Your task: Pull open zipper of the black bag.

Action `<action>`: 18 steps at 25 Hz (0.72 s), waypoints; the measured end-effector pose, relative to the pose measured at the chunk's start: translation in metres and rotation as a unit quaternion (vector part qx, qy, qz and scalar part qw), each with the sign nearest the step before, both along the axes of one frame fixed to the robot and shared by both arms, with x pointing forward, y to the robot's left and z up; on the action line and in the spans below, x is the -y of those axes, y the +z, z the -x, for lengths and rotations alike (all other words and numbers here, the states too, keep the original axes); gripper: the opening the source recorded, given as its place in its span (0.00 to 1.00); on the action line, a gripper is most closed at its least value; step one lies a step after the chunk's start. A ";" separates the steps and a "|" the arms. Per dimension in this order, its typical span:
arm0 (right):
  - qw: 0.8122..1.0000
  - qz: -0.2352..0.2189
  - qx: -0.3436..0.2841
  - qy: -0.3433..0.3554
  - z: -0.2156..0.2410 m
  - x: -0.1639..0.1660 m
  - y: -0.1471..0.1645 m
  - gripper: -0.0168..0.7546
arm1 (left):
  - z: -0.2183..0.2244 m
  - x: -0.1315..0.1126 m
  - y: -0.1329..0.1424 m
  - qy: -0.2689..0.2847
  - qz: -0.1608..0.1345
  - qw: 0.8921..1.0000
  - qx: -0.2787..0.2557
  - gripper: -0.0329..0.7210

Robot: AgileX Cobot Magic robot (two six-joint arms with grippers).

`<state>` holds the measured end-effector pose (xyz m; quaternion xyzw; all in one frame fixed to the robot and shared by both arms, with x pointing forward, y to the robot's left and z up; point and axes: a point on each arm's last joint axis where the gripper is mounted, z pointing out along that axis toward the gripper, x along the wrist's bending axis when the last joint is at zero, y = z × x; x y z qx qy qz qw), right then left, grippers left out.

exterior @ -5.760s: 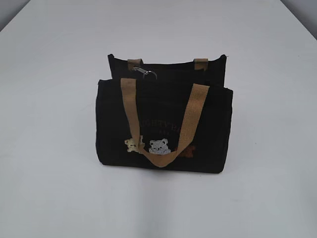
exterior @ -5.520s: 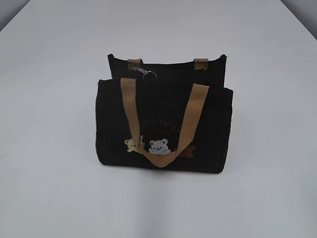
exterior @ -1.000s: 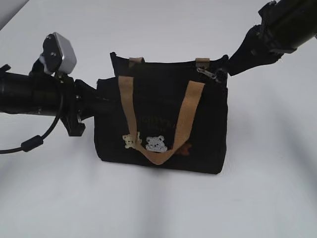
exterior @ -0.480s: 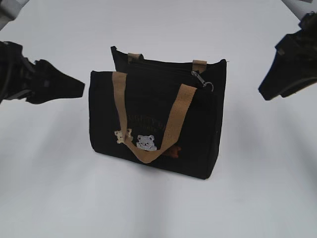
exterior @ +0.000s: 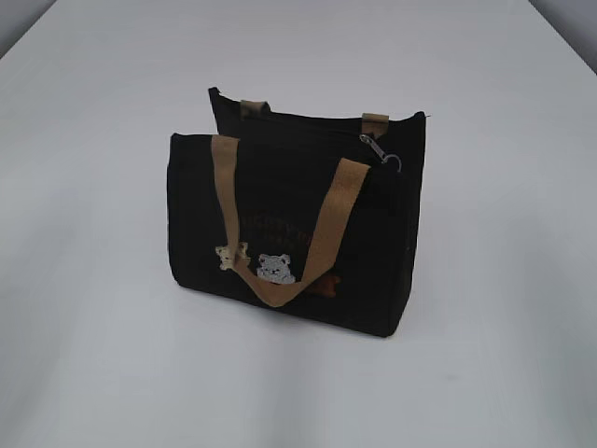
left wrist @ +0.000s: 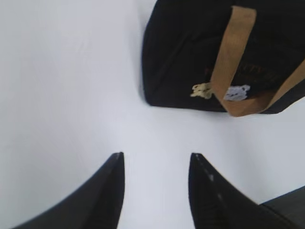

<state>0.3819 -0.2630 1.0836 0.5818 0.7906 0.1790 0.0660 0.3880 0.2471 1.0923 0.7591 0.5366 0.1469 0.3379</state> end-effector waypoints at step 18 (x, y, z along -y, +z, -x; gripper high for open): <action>0.961 -0.008 0.277 -0.008 0.131 0.025 -0.038 0.44 | 0.154 -0.057 -0.031 0.089 -0.037 0.974 0.205 0.45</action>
